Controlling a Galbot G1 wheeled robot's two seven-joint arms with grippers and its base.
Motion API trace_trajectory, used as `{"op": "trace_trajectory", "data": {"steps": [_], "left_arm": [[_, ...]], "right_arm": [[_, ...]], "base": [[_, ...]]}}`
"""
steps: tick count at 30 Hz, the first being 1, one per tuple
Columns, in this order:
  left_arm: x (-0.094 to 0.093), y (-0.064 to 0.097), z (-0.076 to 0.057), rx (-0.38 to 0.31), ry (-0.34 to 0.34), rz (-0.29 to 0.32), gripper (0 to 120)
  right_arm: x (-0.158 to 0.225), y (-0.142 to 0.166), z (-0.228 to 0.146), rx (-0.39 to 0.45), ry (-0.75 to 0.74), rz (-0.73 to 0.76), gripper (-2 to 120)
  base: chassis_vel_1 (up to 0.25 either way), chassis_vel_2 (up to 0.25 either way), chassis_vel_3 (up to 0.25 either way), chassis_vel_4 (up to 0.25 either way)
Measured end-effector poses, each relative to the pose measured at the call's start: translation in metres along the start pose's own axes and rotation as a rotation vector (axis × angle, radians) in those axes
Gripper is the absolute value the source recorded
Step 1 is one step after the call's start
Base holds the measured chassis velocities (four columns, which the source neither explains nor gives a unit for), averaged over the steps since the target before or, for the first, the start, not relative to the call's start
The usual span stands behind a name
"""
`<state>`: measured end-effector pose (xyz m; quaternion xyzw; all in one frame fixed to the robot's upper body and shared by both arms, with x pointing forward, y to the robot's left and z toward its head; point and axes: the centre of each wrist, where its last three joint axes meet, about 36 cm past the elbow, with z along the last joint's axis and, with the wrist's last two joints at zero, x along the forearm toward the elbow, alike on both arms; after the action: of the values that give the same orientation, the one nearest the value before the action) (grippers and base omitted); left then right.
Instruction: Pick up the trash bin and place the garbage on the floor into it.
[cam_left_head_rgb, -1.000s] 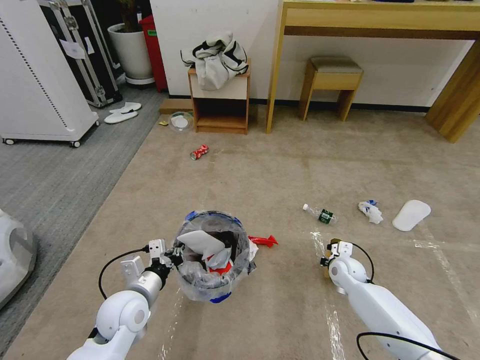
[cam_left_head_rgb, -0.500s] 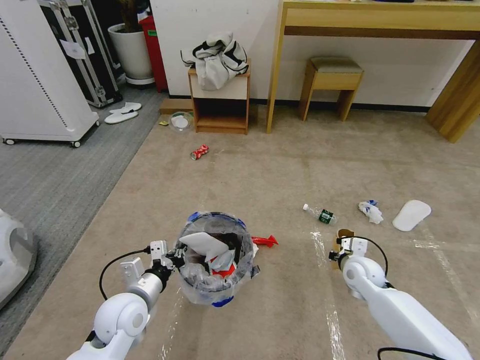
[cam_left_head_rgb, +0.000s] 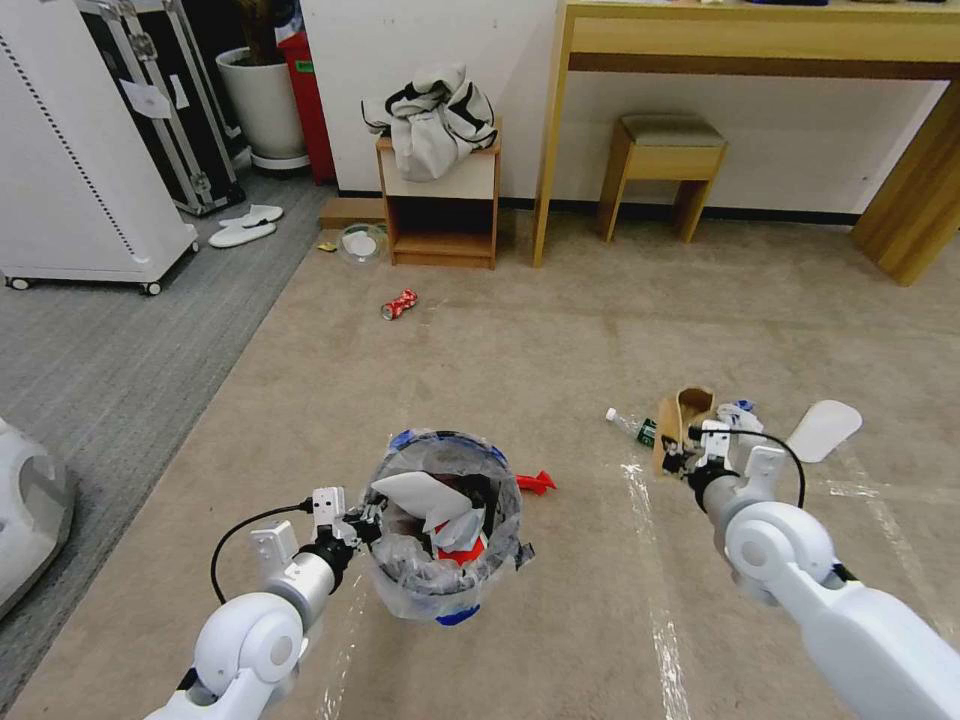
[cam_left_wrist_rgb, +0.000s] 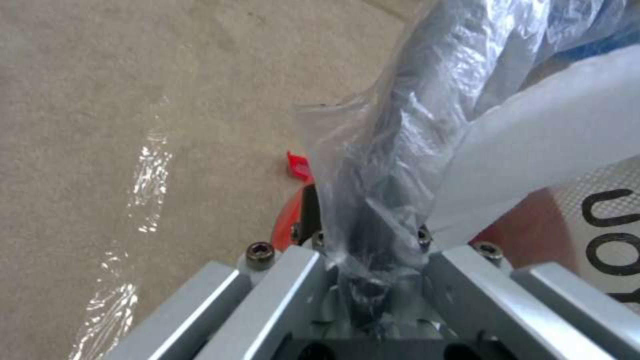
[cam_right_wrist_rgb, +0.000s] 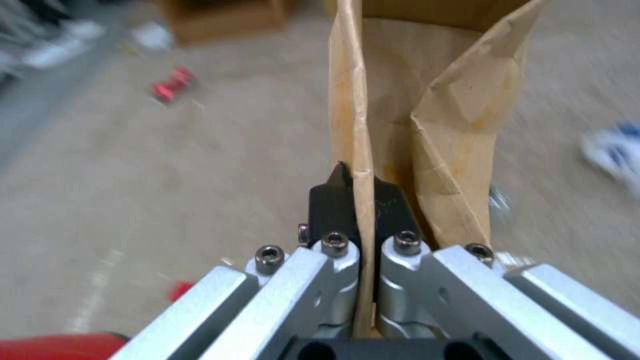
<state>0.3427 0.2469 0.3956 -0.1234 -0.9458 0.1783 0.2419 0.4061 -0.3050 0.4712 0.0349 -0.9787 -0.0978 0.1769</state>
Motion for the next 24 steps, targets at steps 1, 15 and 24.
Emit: {"op": "trace_trajectory", "data": {"steps": [1,15,24], "left_arm": [[0.000,-0.001,0.001,0.001,0.004,0.003,1],[-0.001,-0.007,0.006,0.010,0.029,0.017,1],[0.000,-0.013,0.009,0.011,0.046,0.039,1]], "right_arm": [[0.007,0.004,-0.007,0.004,-0.029,-0.037,0],[0.046,0.028,-0.038,0.054,-0.256,-0.389,0],[0.050,0.048,-0.018,0.115,-0.266,-0.593,0]], "base": [[0.000,0.000,0.000,0.000],[0.000,0.000,0.000,0.000],[0.000,0.000,0.000,0.000]]}}
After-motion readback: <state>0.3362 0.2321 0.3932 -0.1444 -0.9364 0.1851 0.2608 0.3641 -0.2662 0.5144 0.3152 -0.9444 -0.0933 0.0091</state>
